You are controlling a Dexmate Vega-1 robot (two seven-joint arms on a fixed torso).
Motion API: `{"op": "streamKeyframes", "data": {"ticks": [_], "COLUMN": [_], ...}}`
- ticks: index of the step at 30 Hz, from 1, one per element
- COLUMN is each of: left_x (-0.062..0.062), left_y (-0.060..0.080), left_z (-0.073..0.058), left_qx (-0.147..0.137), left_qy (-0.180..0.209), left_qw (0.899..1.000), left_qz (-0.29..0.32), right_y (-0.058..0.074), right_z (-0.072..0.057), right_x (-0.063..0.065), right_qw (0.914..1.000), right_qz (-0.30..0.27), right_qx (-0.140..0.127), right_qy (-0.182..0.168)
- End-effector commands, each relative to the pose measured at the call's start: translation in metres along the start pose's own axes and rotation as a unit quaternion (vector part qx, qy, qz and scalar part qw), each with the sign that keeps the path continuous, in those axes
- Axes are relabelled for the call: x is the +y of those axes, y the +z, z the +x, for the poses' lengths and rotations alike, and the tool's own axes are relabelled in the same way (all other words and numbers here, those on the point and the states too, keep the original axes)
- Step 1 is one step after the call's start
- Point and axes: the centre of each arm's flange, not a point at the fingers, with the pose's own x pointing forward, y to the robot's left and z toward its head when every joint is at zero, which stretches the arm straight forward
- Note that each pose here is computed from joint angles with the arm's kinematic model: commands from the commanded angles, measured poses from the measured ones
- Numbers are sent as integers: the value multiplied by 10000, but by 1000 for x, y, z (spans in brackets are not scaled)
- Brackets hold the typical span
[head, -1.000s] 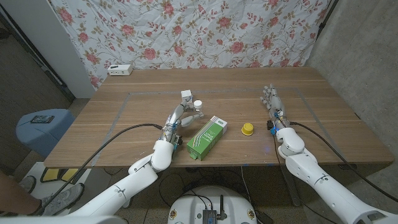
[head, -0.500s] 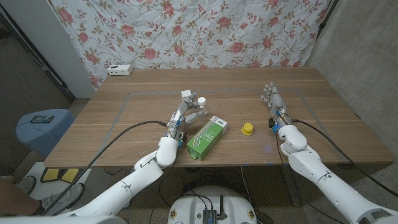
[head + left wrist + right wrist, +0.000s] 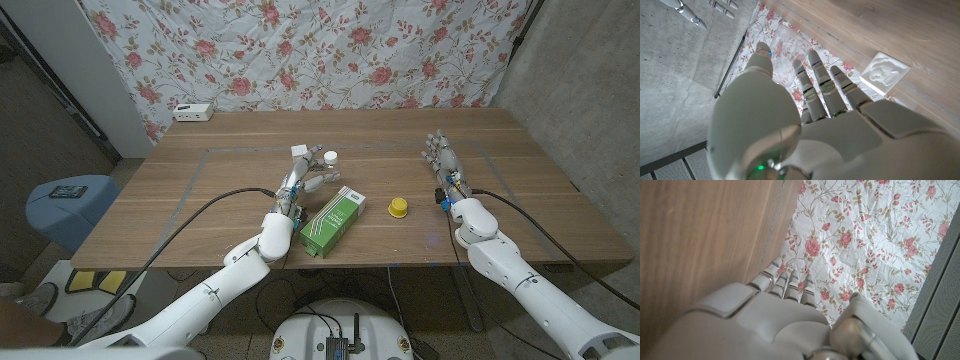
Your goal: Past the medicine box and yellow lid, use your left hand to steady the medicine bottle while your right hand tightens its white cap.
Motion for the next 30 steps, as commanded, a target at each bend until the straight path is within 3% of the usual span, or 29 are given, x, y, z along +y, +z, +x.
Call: {"op": "streamKeyframes", "data": {"ticks": [1, 17, 30], "left_x": [-2, -8, -13], "left_y": [12, 28, 33], "left_z": [17, 43, 48], "left_qx": [51, -130, -66], "left_qy": [-113, -389, -479], "left_qw": [9999, 9988, 9985], "left_qz": [-4, 263, 247], "right_y": [9, 27, 47], "right_z": [3, -1, -4], "right_x": [-4, -1, 9], "right_qw": [9998, 9967, 9899], "right_qz": [-174, -802, -1411], "right_qx": [8, -81, 45], "right_qy": [49, 45, 156]}}
